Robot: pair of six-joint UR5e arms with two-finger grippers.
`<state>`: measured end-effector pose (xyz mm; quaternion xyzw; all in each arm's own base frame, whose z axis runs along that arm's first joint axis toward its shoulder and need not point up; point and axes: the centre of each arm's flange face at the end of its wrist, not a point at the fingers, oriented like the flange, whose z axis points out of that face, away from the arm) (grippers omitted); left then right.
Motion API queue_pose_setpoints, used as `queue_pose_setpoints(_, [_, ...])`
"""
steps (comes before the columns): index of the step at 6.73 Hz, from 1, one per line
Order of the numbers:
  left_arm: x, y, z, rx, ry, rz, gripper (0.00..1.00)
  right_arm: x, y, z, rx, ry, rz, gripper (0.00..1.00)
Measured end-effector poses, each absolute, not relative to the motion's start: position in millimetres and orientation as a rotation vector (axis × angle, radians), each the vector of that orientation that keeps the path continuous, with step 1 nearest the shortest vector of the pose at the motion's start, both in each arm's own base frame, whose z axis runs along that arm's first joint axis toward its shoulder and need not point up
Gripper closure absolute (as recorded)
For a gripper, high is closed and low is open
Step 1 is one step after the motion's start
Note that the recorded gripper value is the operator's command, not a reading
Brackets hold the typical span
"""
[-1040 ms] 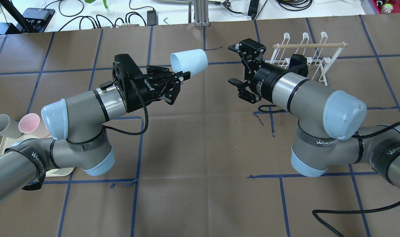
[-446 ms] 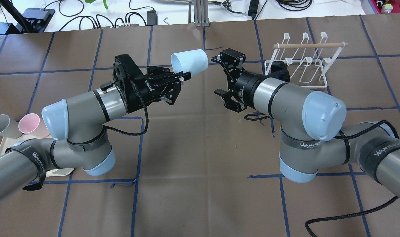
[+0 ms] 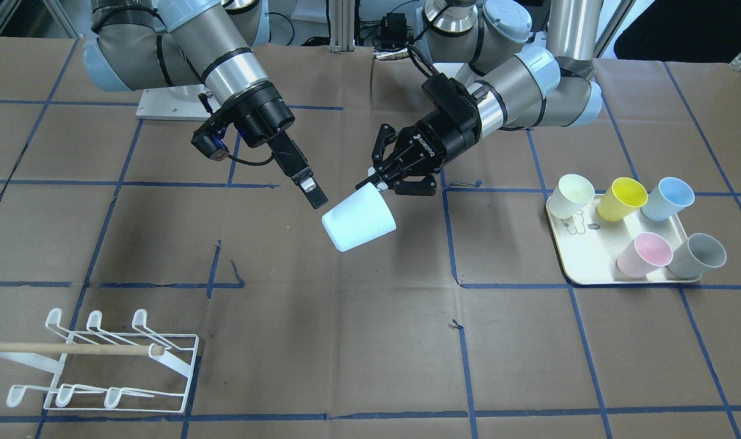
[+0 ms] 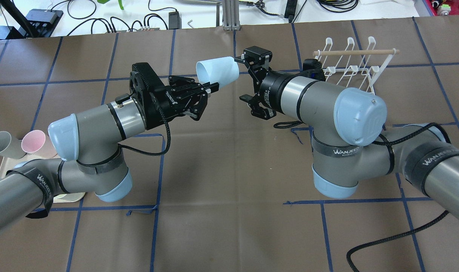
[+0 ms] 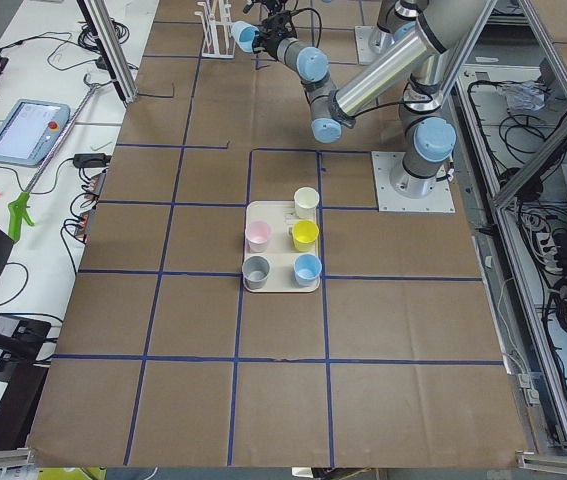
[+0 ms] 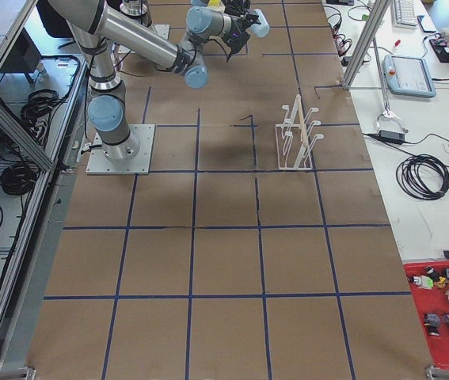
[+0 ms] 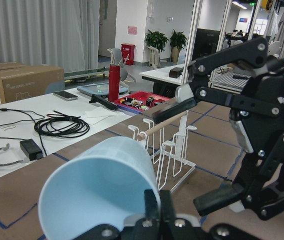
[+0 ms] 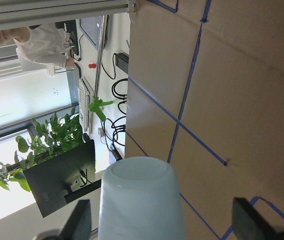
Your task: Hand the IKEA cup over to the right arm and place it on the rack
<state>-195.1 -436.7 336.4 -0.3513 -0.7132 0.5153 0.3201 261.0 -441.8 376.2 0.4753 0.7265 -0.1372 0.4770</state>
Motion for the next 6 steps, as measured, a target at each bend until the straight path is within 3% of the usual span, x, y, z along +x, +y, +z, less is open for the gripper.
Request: queue_pose_setpoints(6, [-196, -426, 330, -0.927, -1.872, 1.366, 0.96, 285, -481, 369, 1.14, 1.794, -0.316, 0.0])
